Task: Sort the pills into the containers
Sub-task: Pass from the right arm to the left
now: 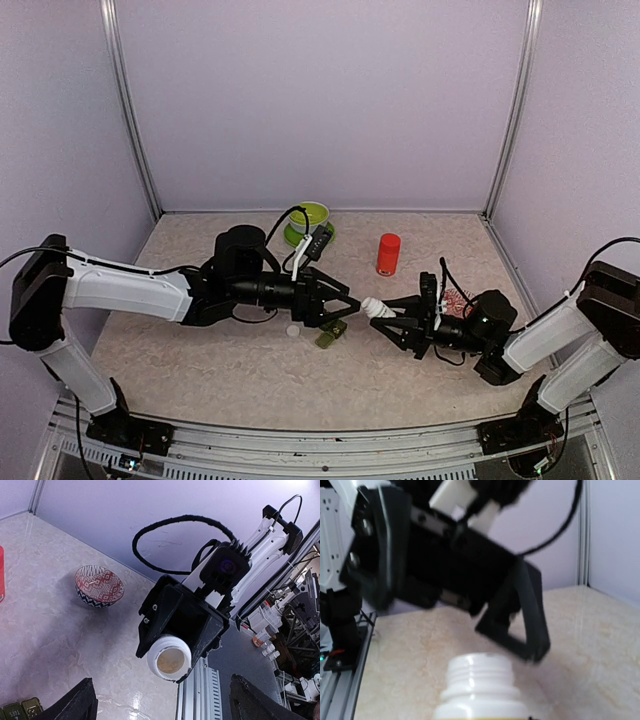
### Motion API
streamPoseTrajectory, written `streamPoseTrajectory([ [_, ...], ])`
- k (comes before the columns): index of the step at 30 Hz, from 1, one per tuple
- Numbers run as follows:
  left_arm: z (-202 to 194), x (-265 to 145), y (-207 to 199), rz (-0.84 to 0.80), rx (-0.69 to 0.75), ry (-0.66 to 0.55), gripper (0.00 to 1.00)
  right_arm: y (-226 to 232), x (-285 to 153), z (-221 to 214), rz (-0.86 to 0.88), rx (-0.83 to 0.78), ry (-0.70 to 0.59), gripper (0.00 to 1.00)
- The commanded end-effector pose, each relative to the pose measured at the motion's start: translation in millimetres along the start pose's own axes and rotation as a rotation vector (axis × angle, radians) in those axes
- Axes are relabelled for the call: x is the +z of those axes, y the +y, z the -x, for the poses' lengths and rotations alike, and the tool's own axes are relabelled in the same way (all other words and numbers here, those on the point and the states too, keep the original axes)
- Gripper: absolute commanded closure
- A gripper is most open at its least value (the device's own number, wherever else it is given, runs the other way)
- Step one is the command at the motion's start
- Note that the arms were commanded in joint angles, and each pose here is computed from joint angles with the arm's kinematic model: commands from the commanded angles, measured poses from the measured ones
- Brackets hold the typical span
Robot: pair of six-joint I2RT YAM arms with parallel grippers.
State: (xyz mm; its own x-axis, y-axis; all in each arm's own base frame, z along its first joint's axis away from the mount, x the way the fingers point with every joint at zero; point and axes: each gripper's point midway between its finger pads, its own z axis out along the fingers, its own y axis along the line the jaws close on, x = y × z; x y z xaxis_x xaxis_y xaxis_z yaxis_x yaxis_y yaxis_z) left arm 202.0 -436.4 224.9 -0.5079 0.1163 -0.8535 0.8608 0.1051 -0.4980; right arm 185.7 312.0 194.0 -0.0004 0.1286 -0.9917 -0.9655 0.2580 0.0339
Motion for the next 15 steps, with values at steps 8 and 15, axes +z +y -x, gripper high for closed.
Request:
streamPoseTrajectory([
  [8,-13.6,17.7,-5.6,-0.01,-0.022,0.067,0.21,11.8,1.1,10.8,0.039,-0.04,-0.016,0.81],
  [15,-9.2,23.7,-11.0,-0.03,-0.014,0.067,0.32,13.6,2.5,6.4,0.044,-0.036,-0.003,0.81],
])
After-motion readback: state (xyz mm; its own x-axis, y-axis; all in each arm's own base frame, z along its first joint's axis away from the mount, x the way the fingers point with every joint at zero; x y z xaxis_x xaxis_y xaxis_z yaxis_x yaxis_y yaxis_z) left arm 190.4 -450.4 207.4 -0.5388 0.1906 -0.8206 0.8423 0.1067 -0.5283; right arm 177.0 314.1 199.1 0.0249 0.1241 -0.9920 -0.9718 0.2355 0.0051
